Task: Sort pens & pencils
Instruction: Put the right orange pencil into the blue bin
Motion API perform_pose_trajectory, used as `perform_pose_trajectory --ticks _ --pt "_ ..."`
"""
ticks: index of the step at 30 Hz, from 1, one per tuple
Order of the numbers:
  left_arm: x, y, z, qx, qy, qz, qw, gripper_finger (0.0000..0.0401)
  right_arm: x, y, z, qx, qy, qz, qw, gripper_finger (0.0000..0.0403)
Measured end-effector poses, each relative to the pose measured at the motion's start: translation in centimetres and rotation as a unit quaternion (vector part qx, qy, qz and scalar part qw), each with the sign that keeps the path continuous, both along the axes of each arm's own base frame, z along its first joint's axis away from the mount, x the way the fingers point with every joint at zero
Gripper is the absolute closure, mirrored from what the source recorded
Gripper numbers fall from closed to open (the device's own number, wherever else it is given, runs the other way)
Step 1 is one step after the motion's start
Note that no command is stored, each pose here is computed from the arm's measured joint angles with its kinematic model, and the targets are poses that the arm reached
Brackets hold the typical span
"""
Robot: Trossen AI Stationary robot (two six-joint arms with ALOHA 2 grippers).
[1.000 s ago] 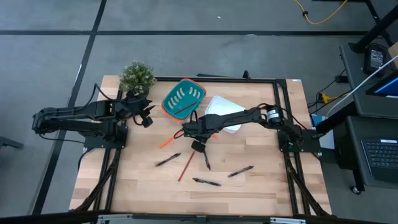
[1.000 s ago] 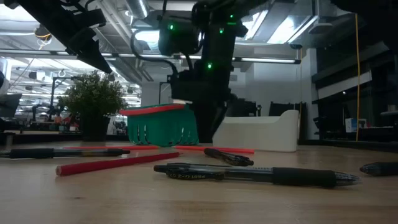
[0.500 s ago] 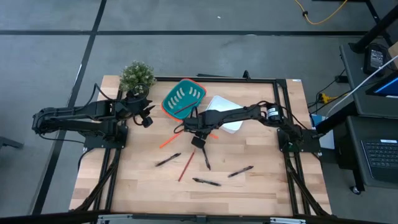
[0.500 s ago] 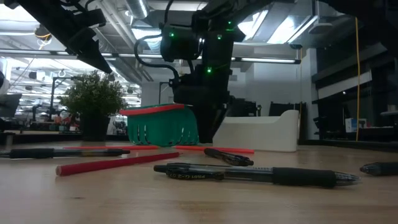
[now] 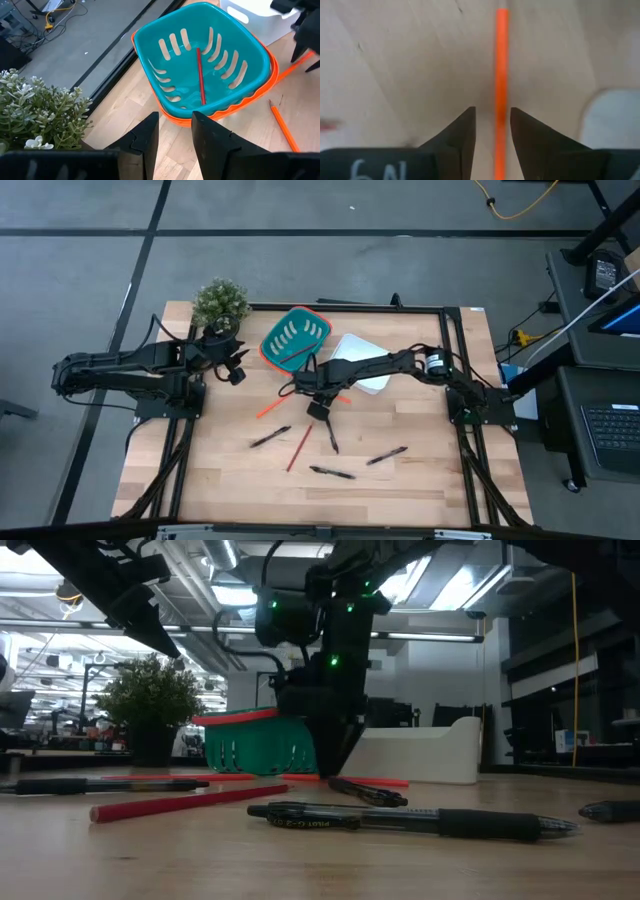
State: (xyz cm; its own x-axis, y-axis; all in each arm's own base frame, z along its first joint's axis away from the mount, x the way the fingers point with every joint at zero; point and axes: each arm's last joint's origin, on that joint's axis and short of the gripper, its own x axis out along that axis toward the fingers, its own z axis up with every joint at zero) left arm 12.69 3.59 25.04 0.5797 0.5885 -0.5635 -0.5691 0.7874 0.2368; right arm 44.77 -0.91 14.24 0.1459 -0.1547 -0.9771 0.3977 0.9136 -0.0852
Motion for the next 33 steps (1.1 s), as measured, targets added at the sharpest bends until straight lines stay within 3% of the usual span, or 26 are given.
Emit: perform_pose_trajectory --ticks 11,23,33 --pt "-0.01 -0.01 -0.02 0.000 0.001 0.000 1.000 0.0291 0.25 0.04 -0.97 0.005 0.007 0.007 1.000 0.0288" --pt "-0.02 -0.01 -0.01 0.000 0.001 0.000 1.000 0.0291 0.24 0.12 -1.17 0.018 0.008 0.012 1.000 0.0386" --pt "-0.01 -0.01 -0.01 0.000 0.001 0.000 1.000 0.0291 0.22 0.14 -1.19 0.019 0.008 0.005 1.000 0.0387"
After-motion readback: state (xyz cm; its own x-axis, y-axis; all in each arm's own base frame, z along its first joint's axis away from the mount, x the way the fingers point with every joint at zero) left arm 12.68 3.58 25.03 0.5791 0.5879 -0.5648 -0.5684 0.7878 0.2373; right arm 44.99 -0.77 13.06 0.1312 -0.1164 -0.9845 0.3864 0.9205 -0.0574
